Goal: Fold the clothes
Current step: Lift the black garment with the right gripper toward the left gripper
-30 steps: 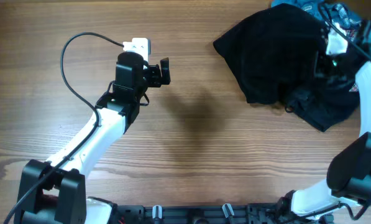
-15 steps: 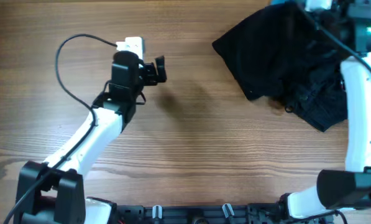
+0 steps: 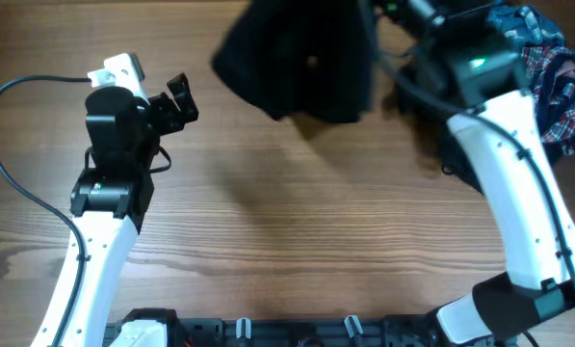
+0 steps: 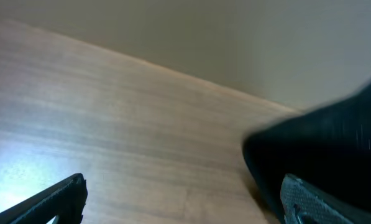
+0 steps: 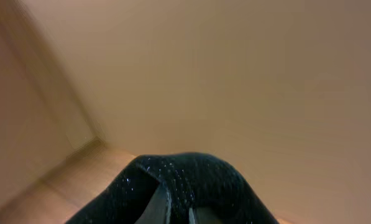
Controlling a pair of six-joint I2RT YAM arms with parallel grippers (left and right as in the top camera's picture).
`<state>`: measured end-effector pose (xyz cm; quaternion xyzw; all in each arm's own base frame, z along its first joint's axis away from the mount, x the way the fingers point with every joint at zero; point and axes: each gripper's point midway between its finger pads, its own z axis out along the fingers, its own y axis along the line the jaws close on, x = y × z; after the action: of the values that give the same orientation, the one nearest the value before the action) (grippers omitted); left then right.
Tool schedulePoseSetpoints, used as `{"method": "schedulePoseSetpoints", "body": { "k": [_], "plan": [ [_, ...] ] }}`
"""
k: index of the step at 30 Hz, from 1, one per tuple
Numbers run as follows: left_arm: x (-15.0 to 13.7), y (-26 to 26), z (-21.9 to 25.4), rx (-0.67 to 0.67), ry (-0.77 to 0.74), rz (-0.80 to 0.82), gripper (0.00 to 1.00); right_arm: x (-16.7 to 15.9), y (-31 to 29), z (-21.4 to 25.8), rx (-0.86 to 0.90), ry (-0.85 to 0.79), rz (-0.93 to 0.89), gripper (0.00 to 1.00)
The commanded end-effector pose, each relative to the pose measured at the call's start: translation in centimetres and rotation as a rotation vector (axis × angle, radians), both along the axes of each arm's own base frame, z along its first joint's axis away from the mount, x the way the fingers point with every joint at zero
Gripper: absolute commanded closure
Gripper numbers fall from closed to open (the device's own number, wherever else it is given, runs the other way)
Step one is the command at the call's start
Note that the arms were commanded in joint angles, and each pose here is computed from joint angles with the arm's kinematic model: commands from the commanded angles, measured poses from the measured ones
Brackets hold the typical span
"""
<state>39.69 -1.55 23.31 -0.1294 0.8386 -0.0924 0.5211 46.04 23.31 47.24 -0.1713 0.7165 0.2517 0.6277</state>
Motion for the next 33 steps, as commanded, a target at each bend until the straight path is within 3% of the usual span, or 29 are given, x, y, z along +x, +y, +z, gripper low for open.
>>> {"method": "schedulePoseSetpoints", "body": {
  "k": [1, 12, 17, 21, 29, 33],
  "plan": [
    [-0.3, 0.0, 0.0, -0.013, 0.021, -0.002, 0.00, -2.0, 2.1, 5.2, 0.092, -0.127, -0.026, 0.96],
    [-1.3, -0.1, -1.8, -0.012, 0.105, -0.008, 0.00, -0.7, 6.7, 1.9, 0.106, -0.071, 0.037, 0.96],
    [-1.5, -1.8, -1.8, -0.053, 0.107, -0.103, 0.00, -0.8, 6.6, 2.1, 0.104, -0.076, 0.039, 0.96],
    [-2.2, -4.2, -1.7, -0.162, 0.124, -0.246, 0.00, -0.7, 6.4, 1.7, 0.085, -0.072, 0.031, 0.96],
    [-3.0, -2.2, -1.3, -0.578, 0.192, -0.245, 0.00, -0.5, 6.1, 1.5, 0.089, -0.054, 0.027, 0.96],
    [-2.5, -1.3, -1.5, -0.710, 0.202, -0.297, 0.00, -0.9, 6.4, 1.5, 0.110, -0.038, 0.054, 0.96]
  ]
}}
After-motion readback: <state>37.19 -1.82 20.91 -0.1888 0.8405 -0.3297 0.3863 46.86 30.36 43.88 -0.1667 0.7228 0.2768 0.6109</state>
